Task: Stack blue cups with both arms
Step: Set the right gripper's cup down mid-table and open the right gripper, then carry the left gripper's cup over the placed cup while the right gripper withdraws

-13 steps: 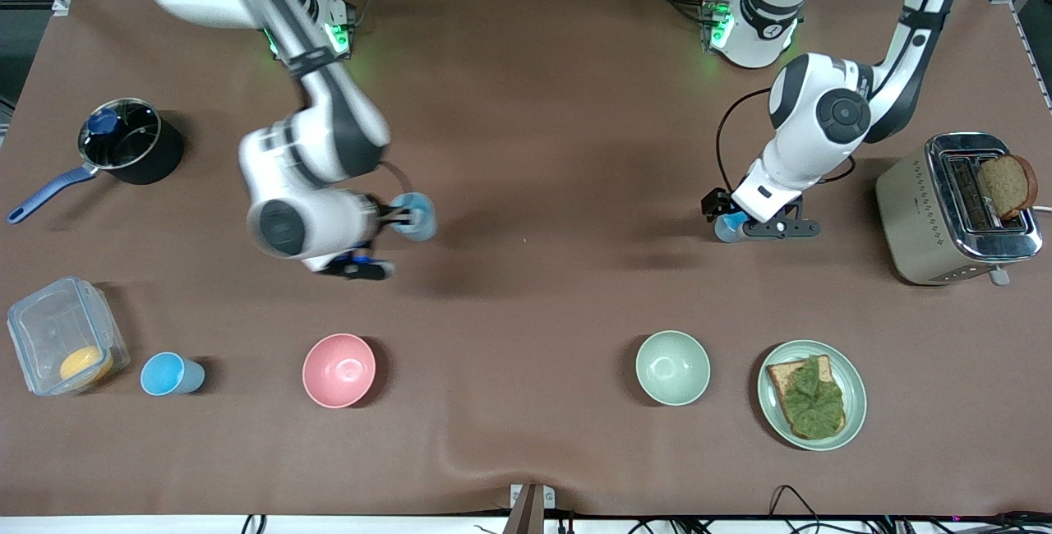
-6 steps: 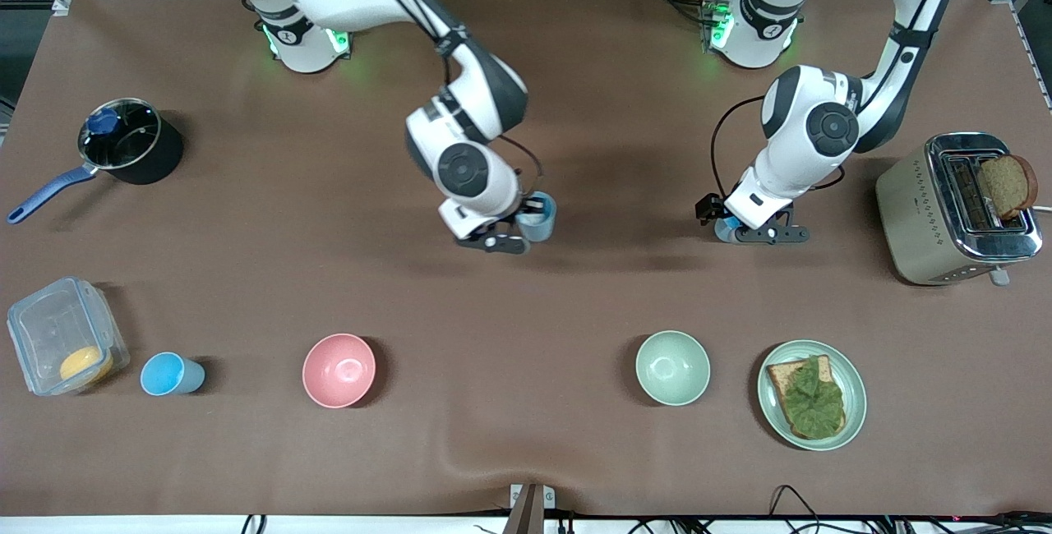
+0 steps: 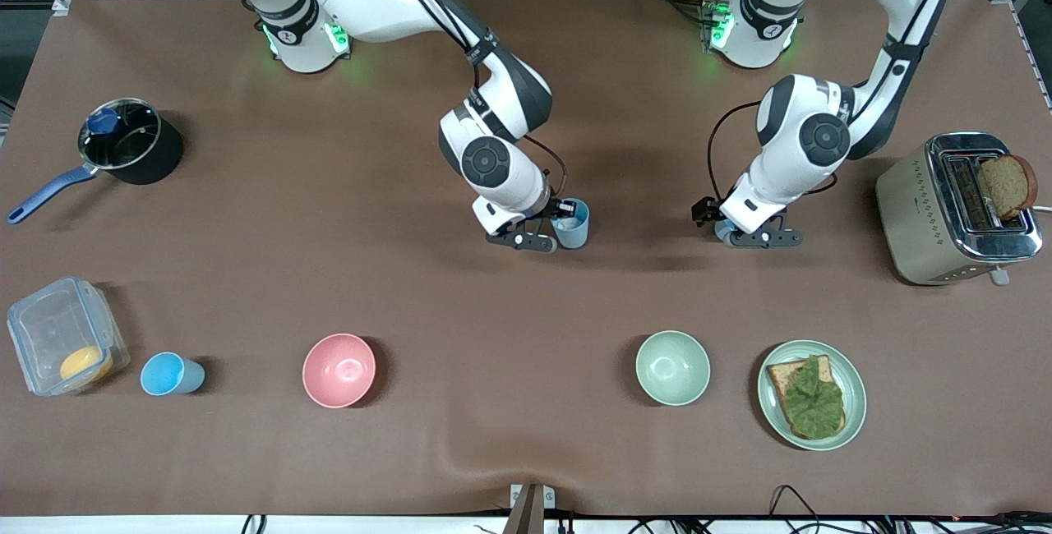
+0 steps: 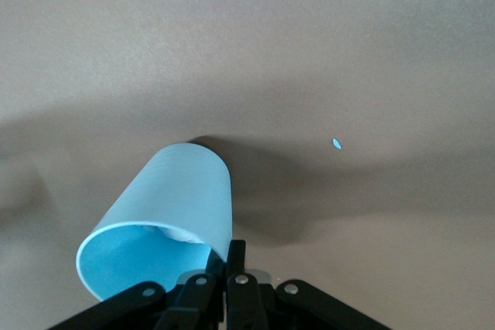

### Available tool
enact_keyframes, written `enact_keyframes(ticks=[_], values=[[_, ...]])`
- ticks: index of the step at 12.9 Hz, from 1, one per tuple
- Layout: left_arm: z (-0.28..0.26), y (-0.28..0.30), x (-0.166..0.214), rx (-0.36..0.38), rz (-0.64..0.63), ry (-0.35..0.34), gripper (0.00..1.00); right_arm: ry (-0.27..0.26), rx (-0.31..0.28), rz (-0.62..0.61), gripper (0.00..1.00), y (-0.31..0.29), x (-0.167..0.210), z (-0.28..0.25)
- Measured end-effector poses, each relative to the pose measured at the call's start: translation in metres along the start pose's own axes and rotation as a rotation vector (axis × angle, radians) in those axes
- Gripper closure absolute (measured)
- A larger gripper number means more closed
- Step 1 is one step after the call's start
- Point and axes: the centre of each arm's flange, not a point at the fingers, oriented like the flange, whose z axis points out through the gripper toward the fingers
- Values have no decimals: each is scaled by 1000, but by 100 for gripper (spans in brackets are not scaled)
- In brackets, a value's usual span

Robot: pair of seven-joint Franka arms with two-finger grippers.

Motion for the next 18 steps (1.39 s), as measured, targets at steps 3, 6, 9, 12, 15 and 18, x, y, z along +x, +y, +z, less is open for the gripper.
enact_keyframes(ticks=[3,6,9,12,15,18], values=[[8,-1,0,-1,-3,-9,43,4,8,4,69,-2,2,-3],[5,-4,0,2,-8,-13,77,22,39,0,35,-14,4,-18],[-14,-13,1,12,-25,-15,96,-1,13,27,4,-4,28,-51],[-51,-7,6,11,-14,44,96,-123,-66,13,0,53,79,-127],[-117,59,11,2,95,98,96,-193,-186,-36,0,163,138,-217],[-157,160,-9,-79,140,131,96,-198,-268,-75,0,266,180,-278]])
